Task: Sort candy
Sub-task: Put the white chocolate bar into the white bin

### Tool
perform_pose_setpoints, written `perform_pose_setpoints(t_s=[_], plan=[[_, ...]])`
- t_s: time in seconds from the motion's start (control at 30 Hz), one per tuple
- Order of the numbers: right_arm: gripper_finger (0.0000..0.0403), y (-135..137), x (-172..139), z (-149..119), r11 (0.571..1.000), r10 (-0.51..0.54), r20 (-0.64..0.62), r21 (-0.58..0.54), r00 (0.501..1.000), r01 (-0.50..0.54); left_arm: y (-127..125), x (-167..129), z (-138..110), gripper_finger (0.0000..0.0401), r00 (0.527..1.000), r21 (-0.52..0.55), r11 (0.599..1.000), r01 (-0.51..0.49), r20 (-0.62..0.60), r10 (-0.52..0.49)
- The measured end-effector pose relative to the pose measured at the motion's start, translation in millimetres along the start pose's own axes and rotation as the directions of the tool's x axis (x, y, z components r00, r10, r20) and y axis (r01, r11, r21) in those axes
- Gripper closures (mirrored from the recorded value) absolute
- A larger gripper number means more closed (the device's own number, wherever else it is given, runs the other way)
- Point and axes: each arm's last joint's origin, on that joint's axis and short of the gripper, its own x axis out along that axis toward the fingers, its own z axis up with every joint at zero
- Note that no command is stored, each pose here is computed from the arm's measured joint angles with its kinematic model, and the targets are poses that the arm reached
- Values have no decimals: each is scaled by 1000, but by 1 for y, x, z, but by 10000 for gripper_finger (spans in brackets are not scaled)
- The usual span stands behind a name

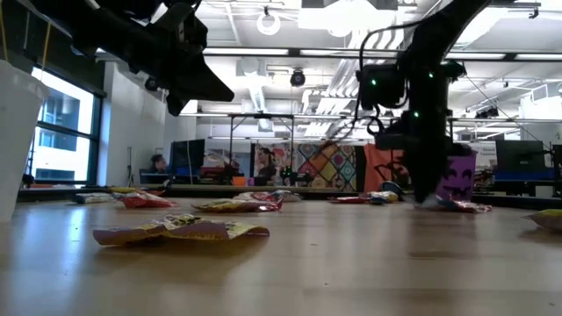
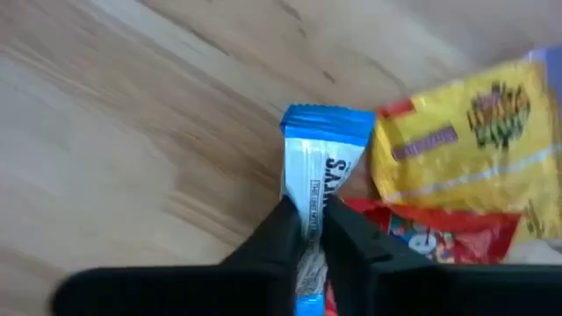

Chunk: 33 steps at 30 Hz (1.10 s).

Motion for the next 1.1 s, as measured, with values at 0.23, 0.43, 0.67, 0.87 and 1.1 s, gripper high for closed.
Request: perform_pose_setpoints(t_s=[0.23, 0.43, 0.67, 0.87, 1.1], plan=[[386, 24, -45, 14, 994, 68, 57, -89, 996, -62, 0, 0, 0, 401, 1000, 1, 1000, 0, -2, 0], [400, 63, -93, 19, 959, 225, 169, -213, 960, -187, 0, 0, 0, 401, 1000, 1, 1000, -1, -1, 1], [400, 116, -143, 8, 818, 536, 258, -396, 804, -418, 0, 0, 0, 401, 1000, 1, 1000, 0, -1, 0], [400, 164, -150, -24, 690, 689, 304, -552, 658, -468, 0, 0, 0, 401, 1000, 1, 1000, 0, 0, 0], [400, 211, -137, -53, 597, 786, 326, -623, 526, -506, 0, 0, 0, 401, 1000, 1, 1000, 0, 0, 0]])
